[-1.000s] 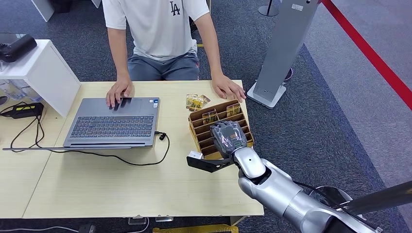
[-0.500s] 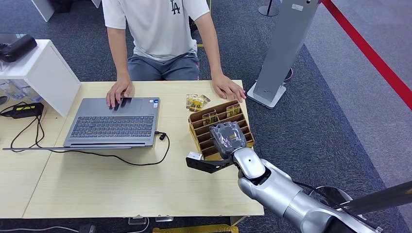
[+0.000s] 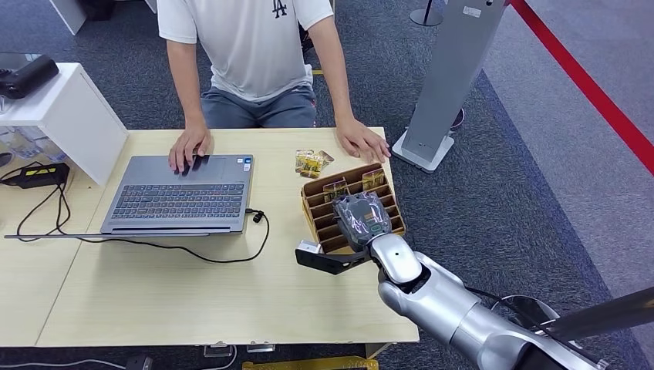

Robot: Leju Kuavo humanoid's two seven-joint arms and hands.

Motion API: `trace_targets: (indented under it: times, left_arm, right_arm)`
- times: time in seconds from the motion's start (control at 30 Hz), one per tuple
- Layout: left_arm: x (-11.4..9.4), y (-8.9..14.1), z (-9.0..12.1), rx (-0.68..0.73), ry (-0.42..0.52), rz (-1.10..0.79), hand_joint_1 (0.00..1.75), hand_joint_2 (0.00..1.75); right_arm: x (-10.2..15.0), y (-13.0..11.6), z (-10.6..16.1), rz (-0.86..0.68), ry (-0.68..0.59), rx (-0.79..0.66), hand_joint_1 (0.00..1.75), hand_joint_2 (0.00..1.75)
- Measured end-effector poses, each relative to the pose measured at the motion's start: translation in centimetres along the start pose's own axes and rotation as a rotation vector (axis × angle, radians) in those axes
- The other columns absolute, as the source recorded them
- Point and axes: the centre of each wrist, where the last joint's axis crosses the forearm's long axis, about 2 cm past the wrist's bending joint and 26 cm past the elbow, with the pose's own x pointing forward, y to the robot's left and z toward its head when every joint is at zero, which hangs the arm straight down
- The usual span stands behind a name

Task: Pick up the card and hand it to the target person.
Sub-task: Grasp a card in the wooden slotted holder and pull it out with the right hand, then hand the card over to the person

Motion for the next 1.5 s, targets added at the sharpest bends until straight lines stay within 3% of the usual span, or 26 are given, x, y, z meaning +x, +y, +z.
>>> trace_targets:
  times: [0.23, 0.47, 0.6, 0.97, 1.4, 1.5]
  left_arm:
    - [-0.2, 0.1, 0.1, 0.002, -0.002, 0.008, 0.00, 0.00]
    - [-0.6, 0.2, 0.3, 0.009, 0.001, 0.018, 0.00, 0.00]
    - [-0.6, 0.2, 0.3, 0.011, 0.000, 0.019, 0.00, 0.00]
    - [-0.3, 0.1, 0.1, 0.006, -0.006, 0.011, 0.00, 0.00]
    - [-0.2, -0.2, 0.1, 0.001, -0.003, 0.013, 0.00, 0.00]
    - [-0.2, -0.2, 0.1, 0.000, -0.002, 0.013, 0.00, 0.00]
  right_arm:
    - [-0.1, -2.6, -0.4, 0.009, 0.016, -0.094, 1.75, 1.75]
    - [0.3, -8.4, -0.1, 0.006, -0.034, -0.363, 1.75, 1.75]
    - [0.8, -10.0, 1.1, -0.033, -0.080, -0.507, 1.75, 1.75]
    - [0.6, -8.7, 3.3, -0.135, -0.142, -0.734, 1.75, 1.75]
    - [-0.5, -6.8, 3.6, -0.099, -0.111, -0.726, 1.75, 1.75]
    - [-0.6, -6.5, 3.5, -0.118, -0.106, -0.705, 0.44, 1.75]
